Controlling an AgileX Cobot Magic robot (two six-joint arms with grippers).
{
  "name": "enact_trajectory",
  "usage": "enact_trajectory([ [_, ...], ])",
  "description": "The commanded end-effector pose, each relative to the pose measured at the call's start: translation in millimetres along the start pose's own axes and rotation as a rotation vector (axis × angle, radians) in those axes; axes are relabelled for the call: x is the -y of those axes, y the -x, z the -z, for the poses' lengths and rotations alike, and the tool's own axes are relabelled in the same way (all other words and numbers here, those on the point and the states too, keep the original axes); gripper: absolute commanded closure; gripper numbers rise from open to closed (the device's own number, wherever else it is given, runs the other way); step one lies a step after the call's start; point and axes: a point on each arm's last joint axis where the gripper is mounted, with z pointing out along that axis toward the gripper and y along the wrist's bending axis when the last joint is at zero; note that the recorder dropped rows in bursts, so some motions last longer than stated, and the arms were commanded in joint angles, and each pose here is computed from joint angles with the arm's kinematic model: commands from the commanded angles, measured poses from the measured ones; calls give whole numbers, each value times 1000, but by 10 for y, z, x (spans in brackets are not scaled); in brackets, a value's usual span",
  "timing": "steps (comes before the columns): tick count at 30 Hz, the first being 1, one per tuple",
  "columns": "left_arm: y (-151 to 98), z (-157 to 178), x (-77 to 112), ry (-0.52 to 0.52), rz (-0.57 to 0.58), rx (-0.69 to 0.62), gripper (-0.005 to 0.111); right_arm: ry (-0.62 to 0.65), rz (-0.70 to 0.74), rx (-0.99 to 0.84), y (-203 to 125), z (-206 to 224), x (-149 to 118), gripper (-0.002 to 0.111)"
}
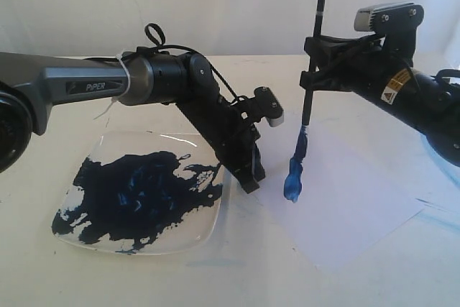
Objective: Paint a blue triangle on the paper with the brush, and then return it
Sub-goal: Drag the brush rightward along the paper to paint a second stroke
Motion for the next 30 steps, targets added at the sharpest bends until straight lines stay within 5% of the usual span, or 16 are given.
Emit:
enact_trajectory([
  [1, 5, -15, 34, -27, 9, -3, 107, -7, -1, 9, 12, 0, 23, 108],
  [30, 5, -15, 34, -27, 9, -3, 107, -110, 43, -179, 47, 105, 67, 108],
])
